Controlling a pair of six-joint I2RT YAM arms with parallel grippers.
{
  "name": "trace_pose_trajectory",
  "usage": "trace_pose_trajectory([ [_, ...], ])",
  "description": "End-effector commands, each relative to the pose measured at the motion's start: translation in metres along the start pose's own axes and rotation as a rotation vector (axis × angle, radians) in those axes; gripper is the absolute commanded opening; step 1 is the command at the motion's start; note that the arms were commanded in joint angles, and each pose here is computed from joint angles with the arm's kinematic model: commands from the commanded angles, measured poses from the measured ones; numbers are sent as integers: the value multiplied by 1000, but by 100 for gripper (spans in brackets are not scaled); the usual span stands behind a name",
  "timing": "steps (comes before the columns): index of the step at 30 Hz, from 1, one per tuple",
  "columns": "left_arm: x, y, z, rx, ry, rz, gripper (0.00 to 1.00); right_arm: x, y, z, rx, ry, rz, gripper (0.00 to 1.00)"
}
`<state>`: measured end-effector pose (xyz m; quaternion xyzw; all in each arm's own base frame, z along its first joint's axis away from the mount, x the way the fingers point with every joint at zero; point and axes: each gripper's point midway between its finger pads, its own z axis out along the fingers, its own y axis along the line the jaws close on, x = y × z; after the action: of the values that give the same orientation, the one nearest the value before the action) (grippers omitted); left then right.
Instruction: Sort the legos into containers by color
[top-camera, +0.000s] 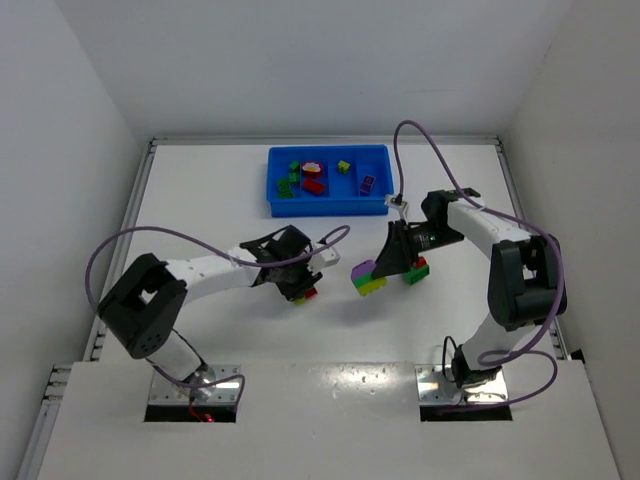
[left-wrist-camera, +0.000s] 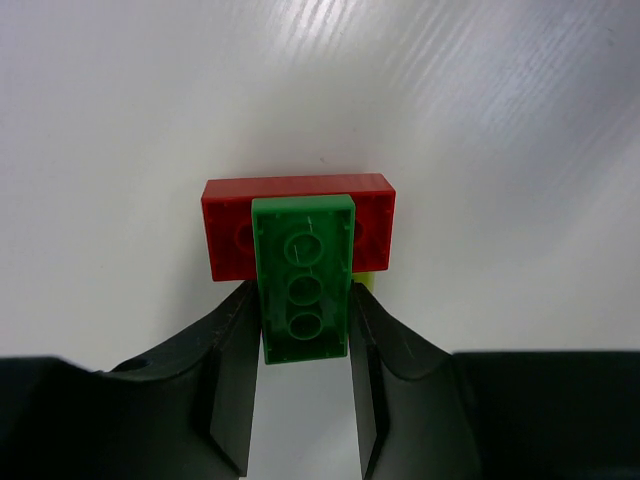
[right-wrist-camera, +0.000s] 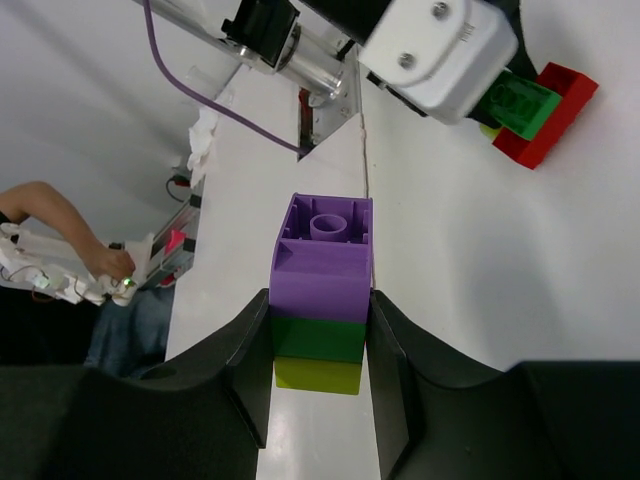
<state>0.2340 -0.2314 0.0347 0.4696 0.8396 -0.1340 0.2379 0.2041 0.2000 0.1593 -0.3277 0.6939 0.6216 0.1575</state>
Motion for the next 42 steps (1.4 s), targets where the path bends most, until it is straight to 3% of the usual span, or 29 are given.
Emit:
trace_pose_trajectory([
  [1,-24,16,3,-91,-19,-3,20,-13,9,-2,-4,-17,-117,1],
  [5,-22,8,11,-17,23,-42,36,-5,10,-2,7,-1,-134,1],
  [9,-45,-2,-14,167,-108,-81,55,3,9,-3,20,17,-143,1],
  [10,-57,-12,-24,235,-159,-75,70,2,11,-3,22,16,-153,1],
  [11,-65,-12,-36,245,-202,-68,72,3,8,-3,30,23,-164,1],
  [22,-146,-65,-133,558,-502,43,73,10,12,11,-13,78,-204,1],
  [30,-162,-95,-138,706,-498,82,72,17,23,29,-56,184,-283,1],
  [42,-154,-116,-132,857,-451,77,76,13,23,30,-53,191,-323,1],
])
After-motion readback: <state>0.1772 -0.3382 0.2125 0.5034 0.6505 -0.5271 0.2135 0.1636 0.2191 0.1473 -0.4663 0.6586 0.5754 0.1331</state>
